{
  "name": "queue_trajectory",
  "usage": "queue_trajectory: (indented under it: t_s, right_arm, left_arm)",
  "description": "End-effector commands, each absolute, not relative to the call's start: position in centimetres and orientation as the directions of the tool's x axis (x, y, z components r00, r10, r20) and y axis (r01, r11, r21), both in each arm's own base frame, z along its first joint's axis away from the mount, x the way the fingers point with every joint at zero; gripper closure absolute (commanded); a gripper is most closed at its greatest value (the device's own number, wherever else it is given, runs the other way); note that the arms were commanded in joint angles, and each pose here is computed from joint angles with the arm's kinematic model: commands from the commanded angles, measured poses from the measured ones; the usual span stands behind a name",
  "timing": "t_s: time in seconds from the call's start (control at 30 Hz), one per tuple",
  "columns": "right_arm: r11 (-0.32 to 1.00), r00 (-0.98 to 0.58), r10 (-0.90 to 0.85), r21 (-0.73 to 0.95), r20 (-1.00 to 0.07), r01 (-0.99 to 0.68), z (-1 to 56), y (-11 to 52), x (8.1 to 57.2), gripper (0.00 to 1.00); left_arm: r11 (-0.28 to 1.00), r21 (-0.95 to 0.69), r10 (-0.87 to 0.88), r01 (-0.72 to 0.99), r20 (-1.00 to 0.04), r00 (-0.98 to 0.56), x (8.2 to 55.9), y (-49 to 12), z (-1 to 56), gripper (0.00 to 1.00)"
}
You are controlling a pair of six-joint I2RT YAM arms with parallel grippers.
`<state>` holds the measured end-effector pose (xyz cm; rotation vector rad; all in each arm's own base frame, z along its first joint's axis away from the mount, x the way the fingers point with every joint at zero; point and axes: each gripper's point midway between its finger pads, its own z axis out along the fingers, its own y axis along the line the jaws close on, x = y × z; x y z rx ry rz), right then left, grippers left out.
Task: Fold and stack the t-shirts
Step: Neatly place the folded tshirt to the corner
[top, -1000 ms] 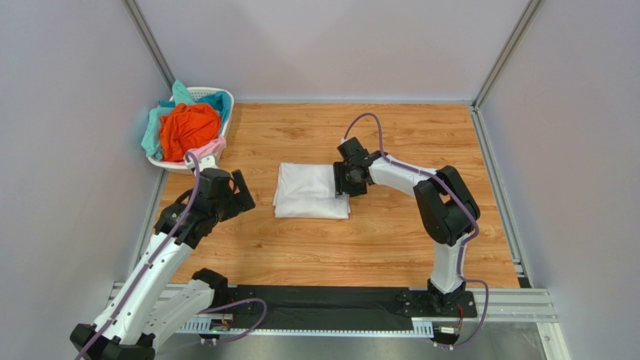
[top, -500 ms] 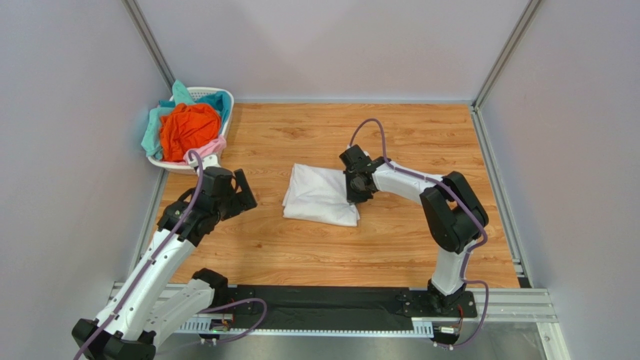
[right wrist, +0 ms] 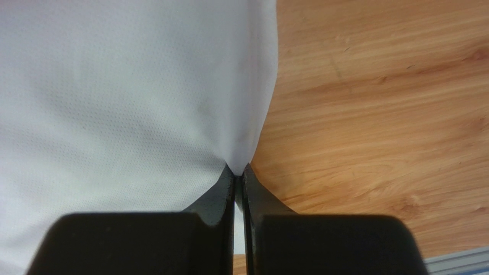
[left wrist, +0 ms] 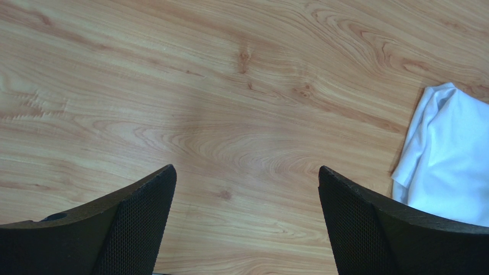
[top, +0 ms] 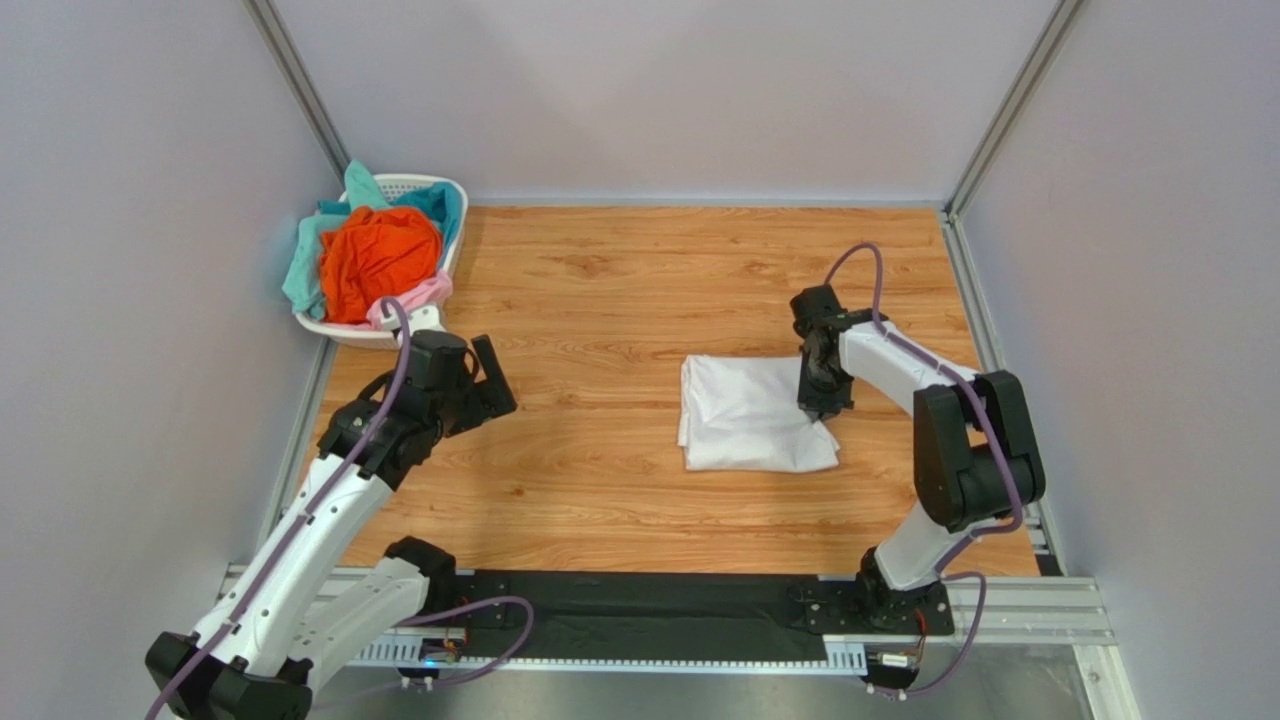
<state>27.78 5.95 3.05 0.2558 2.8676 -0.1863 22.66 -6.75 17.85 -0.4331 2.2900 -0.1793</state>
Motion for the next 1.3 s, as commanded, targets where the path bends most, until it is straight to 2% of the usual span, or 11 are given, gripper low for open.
queue_trajectory:
  t_s: [0.0,0.3,0.63,0.77,0.87,1.07,1.23,1.27]
  right_arm:
    - [0.975,-0.925,0.153,-0.099,-0.347,0.198,3.8,4.6,32.2,1.00]
    - [0.937,-0.870,0.303,-0.046,-0.389,0.347,3.2,-0.4,41.8,1.00]
    - [0.839,-0.756,0.497,0.013,-0.426,0.544,3.0,-10.5,49.6,1.00]
    - [0.863,-0.745,0.443,0.013,-0.498,0.504,3.8,-13.1,54.2,1.00]
    - [0.870,-0.760,0.418,-0.021,-0.498,0.492,3.2,-15.0,55.0,1.00]
    - [0.888,-0.709,0.358,-0.014,-0.608,0.461,5.4,-19.0,57.9,1.00]
    - [0.905,-0.705,0.223,-0.125,-0.673,0.406,6.3,-21.7,59.2,0.99]
    - [0.908,-0.705,0.211,-0.131,-0.677,0.398,6.2,-21.8,59.5,0.96]
  left_arm:
    - [0.939,-0.253,-0.343,-0.232,-0.692,-0.635,23.2,-6.9,17.9,0.00]
    - [0.940,-0.229,-0.340,-0.253,-0.692,-0.637,23.1,-6.4,17.5,0.00]
    - [0.936,-0.200,-0.345,-0.290,-0.686,-0.641,23.7,-6.0,17.3,0.00]
    - [0.937,-0.194,-0.343,-0.291,-0.678,-0.650,24.2,-6.3,17.4,0.00]
    - [0.936,-0.197,-0.345,-0.290,-0.671,-0.657,24.4,-6.5,17.5,0.00]
    - [0.934,-0.197,-0.351,-0.298,-0.660,-0.665,24.6,-6.8,17.4,0.00]
    - [0.933,-0.191,-0.353,-0.305,-0.652,-0.671,24.8,-6.8,17.4,0.00]
    - [0.933,-0.190,-0.354,-0.306,-0.651,-0.672,24.9,-6.9,17.4,0.00]
